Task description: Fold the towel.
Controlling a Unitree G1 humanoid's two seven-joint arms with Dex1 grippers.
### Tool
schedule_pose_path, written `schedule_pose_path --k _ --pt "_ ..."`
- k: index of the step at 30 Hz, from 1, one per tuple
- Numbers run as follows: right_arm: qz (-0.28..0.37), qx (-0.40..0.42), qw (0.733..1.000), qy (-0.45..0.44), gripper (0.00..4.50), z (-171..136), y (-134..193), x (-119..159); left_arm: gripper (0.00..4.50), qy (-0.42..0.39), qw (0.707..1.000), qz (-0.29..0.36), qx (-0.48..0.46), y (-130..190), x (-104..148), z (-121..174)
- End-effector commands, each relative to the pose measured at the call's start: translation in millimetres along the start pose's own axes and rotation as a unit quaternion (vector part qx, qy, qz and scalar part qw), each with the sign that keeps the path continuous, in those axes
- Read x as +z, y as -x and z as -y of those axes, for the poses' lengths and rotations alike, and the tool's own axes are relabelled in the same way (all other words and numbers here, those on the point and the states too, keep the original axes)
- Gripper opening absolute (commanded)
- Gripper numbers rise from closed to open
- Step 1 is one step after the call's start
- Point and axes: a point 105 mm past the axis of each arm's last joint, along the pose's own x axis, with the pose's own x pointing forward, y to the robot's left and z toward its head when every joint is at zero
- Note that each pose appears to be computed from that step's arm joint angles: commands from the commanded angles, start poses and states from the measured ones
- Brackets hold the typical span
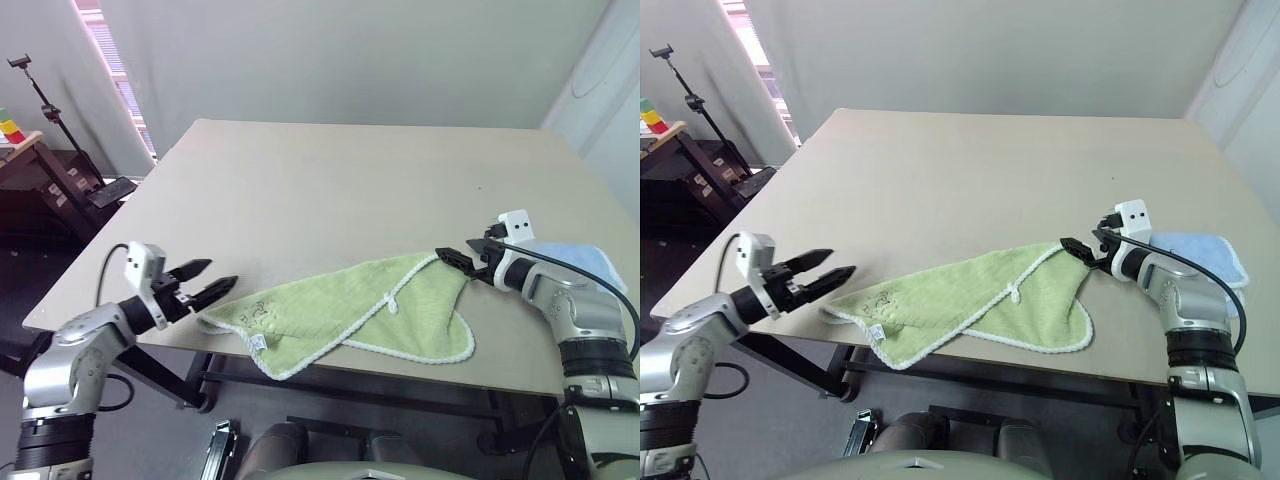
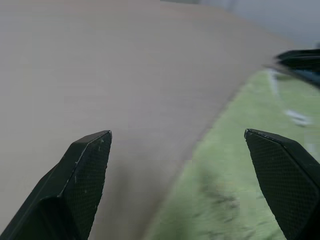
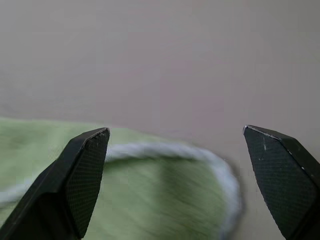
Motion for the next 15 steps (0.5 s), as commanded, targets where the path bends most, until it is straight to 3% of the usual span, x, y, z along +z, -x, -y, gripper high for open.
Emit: schedule_pose_path --k 1,6,15 --pt "0.002 -0.013 1.000 0.011 4.47 16 3 14 4.50 -0.037 0.998 0.001 -0.057 -19 7 27" --pt "-0.023 -0.030 0.999 0.006 4.47 29 0 6 4.50 -0.047 0.995 -0.013 -0.091 -38 -7 44" --pt "-0.043 0.024 0.997 0.056 4.47 11 -13 6 4.50 -0.068 0.993 -0.004 -0.096 -55 -11 47"
